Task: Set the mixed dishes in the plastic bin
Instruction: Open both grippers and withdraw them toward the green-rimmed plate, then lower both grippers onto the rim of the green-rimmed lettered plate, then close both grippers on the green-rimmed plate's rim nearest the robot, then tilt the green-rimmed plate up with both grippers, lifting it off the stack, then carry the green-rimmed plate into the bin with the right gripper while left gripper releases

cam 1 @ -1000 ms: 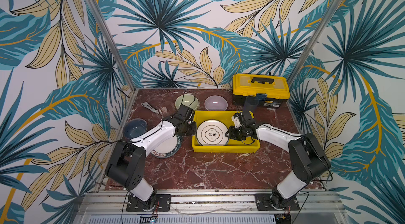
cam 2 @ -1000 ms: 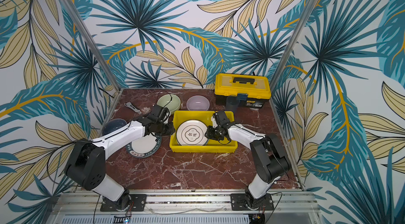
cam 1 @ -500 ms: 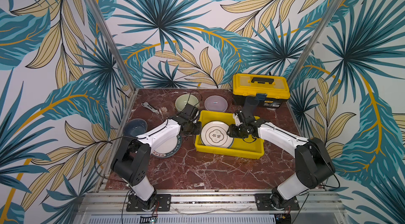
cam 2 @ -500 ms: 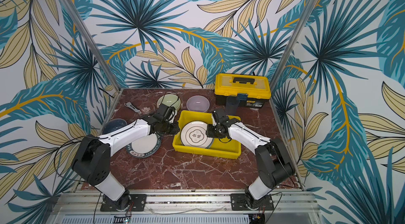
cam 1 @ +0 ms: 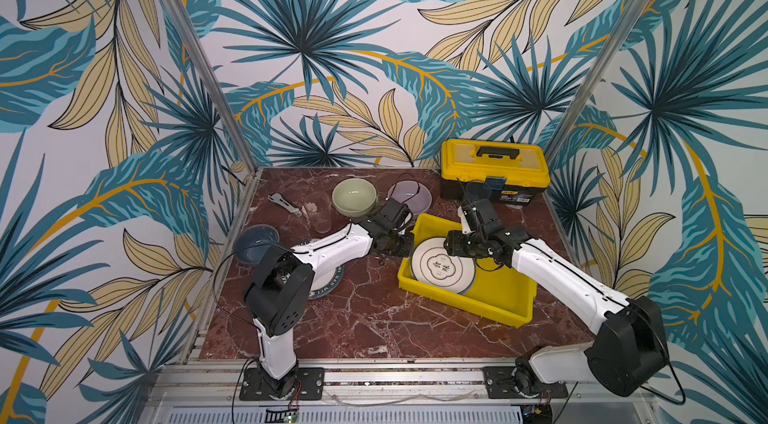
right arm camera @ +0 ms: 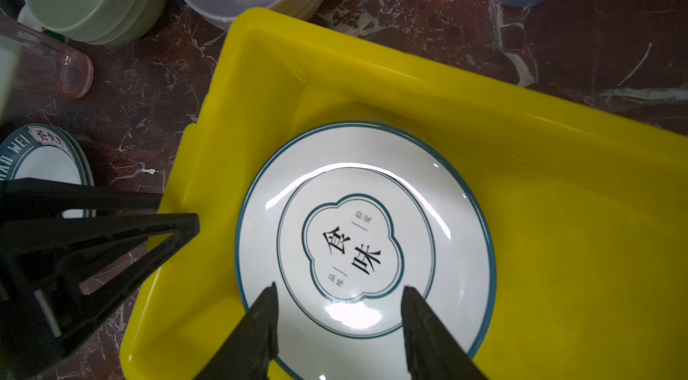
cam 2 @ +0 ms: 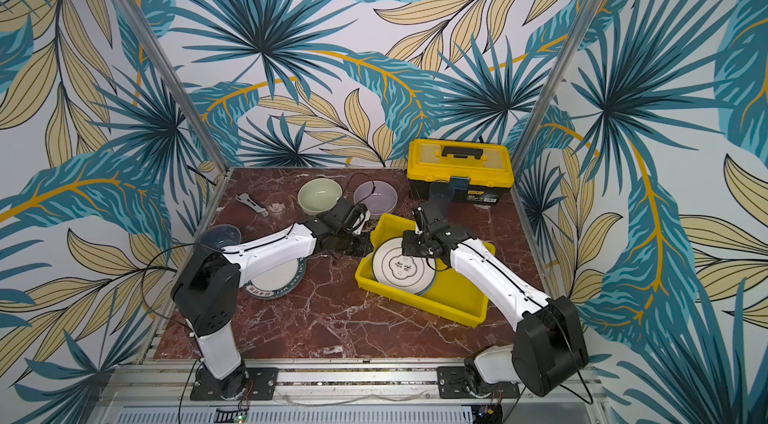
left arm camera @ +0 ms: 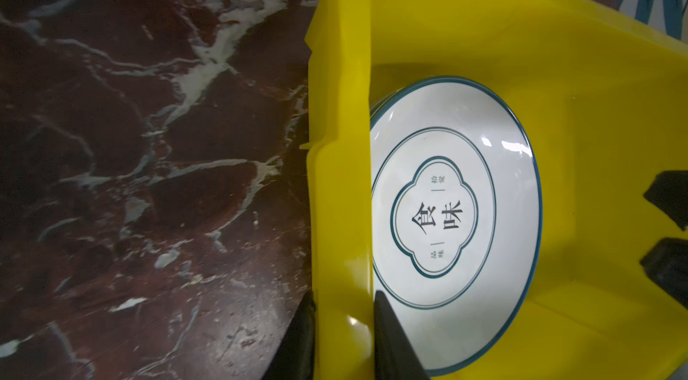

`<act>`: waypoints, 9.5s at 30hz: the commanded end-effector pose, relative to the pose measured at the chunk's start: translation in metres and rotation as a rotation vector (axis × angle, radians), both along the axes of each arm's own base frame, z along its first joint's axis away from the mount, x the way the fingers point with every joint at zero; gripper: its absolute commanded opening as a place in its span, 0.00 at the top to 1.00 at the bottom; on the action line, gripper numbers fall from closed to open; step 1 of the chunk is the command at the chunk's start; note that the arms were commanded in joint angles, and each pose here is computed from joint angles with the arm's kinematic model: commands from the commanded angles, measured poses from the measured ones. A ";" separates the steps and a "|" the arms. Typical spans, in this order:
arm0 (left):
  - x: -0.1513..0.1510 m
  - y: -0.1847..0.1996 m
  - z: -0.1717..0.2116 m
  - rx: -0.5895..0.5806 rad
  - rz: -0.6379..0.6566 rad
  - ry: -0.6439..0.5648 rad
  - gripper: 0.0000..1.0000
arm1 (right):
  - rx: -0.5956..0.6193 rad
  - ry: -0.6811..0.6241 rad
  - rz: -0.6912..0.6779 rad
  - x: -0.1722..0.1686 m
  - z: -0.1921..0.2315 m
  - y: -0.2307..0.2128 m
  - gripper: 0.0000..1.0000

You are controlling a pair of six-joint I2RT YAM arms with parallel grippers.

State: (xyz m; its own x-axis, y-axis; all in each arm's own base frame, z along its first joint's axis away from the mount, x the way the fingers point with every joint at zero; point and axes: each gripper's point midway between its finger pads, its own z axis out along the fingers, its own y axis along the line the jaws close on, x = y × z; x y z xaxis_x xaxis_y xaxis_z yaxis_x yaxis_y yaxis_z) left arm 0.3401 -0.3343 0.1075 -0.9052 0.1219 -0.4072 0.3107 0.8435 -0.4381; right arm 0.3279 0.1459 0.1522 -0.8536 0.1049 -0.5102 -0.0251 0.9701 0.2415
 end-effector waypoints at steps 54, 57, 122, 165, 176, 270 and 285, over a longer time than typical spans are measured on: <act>-0.057 0.360 -0.081 0.267 0.993 0.311 0.45 | 0.067 0.095 0.493 0.013 -0.099 0.327 0.45; -0.058 0.356 -0.082 0.259 0.957 0.314 0.50 | 0.045 0.098 0.469 0.016 -0.107 0.323 0.44; -0.029 0.311 -0.079 0.311 0.717 0.242 0.70 | 0.139 0.147 0.274 0.033 -0.097 0.232 0.68; -0.028 0.308 -0.091 0.317 0.684 0.266 0.75 | 0.183 0.190 0.305 0.031 -0.107 0.245 0.69; -0.027 0.305 -0.092 0.307 0.667 0.263 0.75 | 0.357 0.192 0.369 0.023 -0.084 0.267 0.71; -0.015 0.258 0.061 0.015 0.513 -0.065 0.30 | 0.230 -0.111 -0.019 -0.013 0.062 0.012 1.00; -0.004 0.255 0.048 0.012 0.517 -0.033 0.30 | 0.206 -0.047 -0.198 -0.067 0.025 -0.052 1.00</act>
State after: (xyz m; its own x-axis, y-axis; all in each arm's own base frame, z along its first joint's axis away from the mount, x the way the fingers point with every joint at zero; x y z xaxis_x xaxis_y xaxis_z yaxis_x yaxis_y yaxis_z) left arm 0.3268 -0.0777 0.1476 -0.8475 -0.3321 -0.4140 -0.1513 0.8988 -0.4114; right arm 0.2631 0.0942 0.1860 -0.7813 0.3486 -0.5178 0.1230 0.8993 0.4198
